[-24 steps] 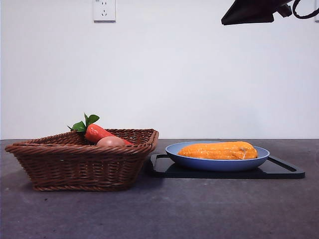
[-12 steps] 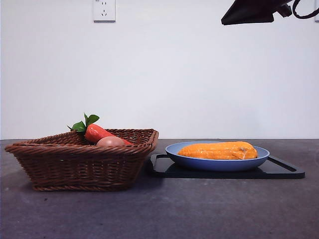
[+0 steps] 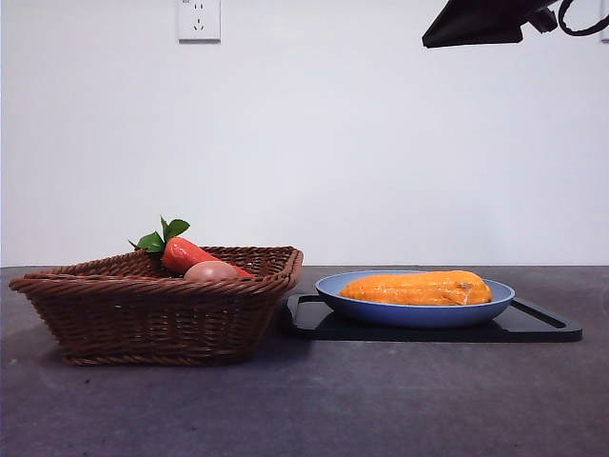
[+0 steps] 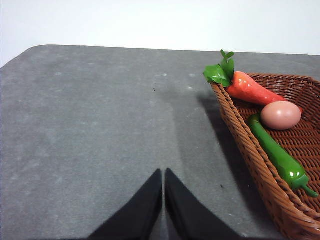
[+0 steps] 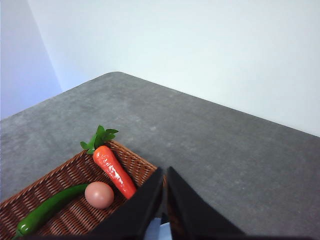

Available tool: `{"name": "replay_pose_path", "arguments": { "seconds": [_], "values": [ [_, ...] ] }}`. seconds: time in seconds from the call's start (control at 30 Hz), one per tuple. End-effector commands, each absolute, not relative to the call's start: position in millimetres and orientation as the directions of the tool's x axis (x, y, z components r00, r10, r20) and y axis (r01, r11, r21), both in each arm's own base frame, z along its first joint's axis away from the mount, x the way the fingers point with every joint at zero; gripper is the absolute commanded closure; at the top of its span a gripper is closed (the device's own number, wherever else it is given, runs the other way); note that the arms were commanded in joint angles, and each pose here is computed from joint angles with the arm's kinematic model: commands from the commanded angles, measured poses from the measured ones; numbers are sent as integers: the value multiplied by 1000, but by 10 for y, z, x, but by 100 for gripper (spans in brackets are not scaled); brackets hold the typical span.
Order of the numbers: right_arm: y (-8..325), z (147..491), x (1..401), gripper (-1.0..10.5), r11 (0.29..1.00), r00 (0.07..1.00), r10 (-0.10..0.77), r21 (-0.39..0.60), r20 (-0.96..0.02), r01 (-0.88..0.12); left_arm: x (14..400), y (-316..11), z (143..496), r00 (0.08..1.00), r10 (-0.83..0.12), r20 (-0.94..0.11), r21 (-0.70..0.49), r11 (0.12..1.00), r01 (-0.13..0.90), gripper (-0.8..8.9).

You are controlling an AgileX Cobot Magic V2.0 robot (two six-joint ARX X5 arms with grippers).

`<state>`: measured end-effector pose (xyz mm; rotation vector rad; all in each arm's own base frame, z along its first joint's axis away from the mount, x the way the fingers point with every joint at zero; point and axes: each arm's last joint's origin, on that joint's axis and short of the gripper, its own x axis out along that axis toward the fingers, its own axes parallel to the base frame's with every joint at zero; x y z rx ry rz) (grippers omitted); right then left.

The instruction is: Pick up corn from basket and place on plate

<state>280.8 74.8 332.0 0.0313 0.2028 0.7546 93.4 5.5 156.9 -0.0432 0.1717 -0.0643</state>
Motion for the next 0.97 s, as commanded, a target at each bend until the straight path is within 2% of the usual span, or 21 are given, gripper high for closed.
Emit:
{"name": "replay_pose_path", "arguments": {
  "seconds": [0.03,0.17,0.27,0.37,0.43,0.57,0.7,0.97],
  "values": [
    [753,3328,2840,945,729,711,683,93,-165,-678,925,57,1496,971,-65,-230,-62,997,52,806],
    [729,3320,2846,945,740,721,671,96,-174,-665,925,57,1496,971,-65,-230,-62,997,52,806],
    [606,3369,2790,945,809,788,586,78,-191,-582,925,57,1496,971,-65,-230,-62,997,52,806],
    [532,3436,2657,945,869,847,484,7,-220,-495,925,57,1495,971,-65,-231,-62,997,52,806],
    [494,3484,2531,945,881,866,456,-33,-207,-472,925,57,1498,971,-65,-229,-61,997,53,806],
    [317,3479,2261,945,909,904,403,-48,-145,-413,925,57,1498,971,-65,-229,-61,997,53,806],
    [112,3320,1928,945,945,944,321,-34,-70,-324,925,57,1498,971,-65,-229,-61,997,53,806],
    [-80,2808,1375,945,983,983,182,-38,2,-182,925,57,1498,971,-65,-229,-61,997,53,806]
  ]
}}
